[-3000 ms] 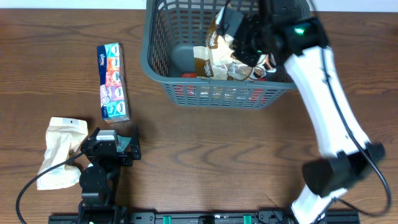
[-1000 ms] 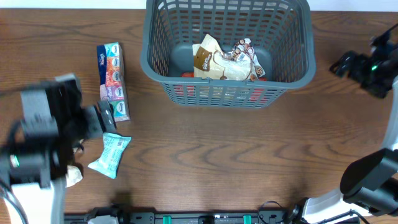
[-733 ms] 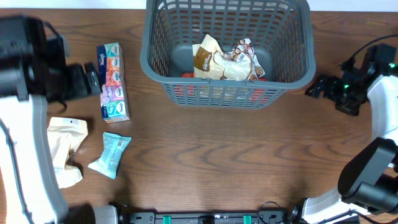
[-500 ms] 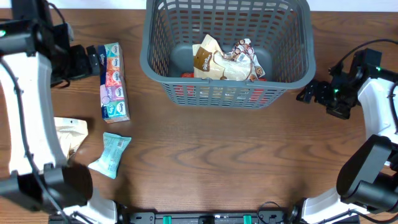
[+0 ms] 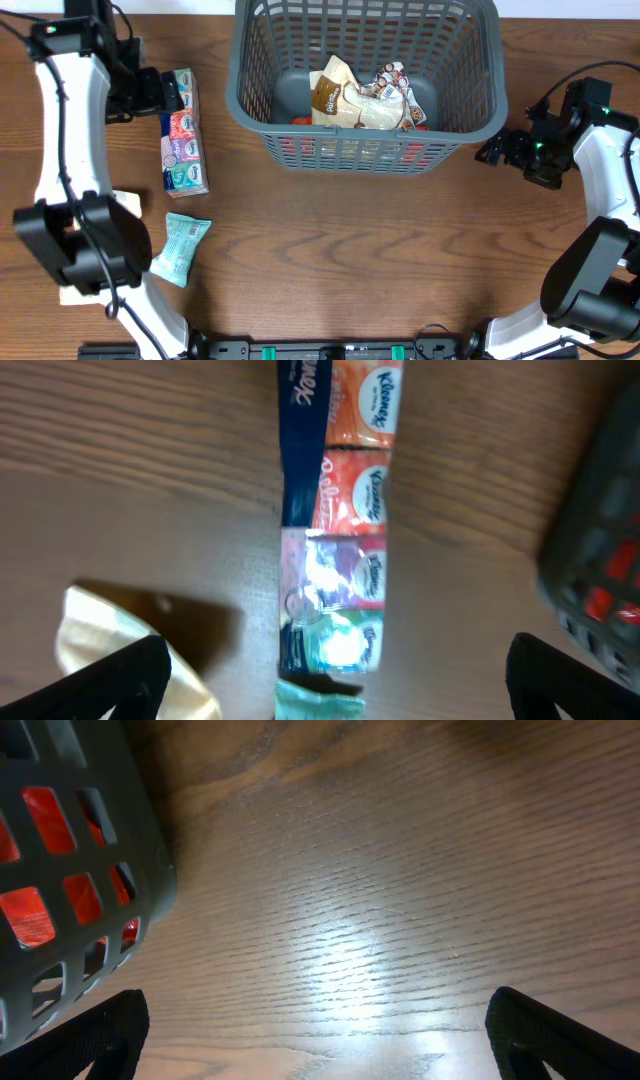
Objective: Pack container
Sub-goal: 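Move the left gripper over the Kleenex multipack and lower onto it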
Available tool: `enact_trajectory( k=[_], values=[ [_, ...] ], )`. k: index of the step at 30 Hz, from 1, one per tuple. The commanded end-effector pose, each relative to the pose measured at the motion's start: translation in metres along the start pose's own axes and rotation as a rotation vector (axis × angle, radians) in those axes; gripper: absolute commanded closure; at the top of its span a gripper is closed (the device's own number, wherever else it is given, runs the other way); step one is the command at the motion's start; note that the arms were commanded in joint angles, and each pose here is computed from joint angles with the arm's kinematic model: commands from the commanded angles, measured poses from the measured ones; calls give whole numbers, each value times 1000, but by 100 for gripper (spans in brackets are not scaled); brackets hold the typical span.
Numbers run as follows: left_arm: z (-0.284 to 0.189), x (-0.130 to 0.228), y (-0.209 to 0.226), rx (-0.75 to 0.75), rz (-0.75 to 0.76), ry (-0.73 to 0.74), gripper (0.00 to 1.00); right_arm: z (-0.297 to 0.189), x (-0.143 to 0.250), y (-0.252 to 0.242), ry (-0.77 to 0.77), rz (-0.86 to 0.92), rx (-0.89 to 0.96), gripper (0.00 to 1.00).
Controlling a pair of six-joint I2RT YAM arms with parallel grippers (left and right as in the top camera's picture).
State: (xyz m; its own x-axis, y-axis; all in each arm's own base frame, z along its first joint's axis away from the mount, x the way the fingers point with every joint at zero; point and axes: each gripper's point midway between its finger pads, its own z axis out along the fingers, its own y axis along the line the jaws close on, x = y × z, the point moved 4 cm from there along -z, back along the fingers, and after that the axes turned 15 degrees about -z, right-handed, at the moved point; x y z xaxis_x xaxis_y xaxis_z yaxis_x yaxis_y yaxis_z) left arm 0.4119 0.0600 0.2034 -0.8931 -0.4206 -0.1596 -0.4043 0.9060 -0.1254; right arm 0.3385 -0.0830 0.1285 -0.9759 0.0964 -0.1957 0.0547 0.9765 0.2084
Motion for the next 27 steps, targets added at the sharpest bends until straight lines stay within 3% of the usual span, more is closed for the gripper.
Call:
enact_trajectory(
  k=[1,15,25,27],
  values=[
    [30,-7,-1,-9,39,46,1,-3,1,6,-5,-41,-5,1],
    [135,-5,-12,-60,116,193,1,-3,-1,5,-13,-59,-2,1],
    [163,-1,-16,-71,125,223,0,-3,-1,5,-15,-60,-2,1],
    [166,0,-15,-73,126,226,11,-3,-1,5,-16,-60,-2,1]
  ],
)
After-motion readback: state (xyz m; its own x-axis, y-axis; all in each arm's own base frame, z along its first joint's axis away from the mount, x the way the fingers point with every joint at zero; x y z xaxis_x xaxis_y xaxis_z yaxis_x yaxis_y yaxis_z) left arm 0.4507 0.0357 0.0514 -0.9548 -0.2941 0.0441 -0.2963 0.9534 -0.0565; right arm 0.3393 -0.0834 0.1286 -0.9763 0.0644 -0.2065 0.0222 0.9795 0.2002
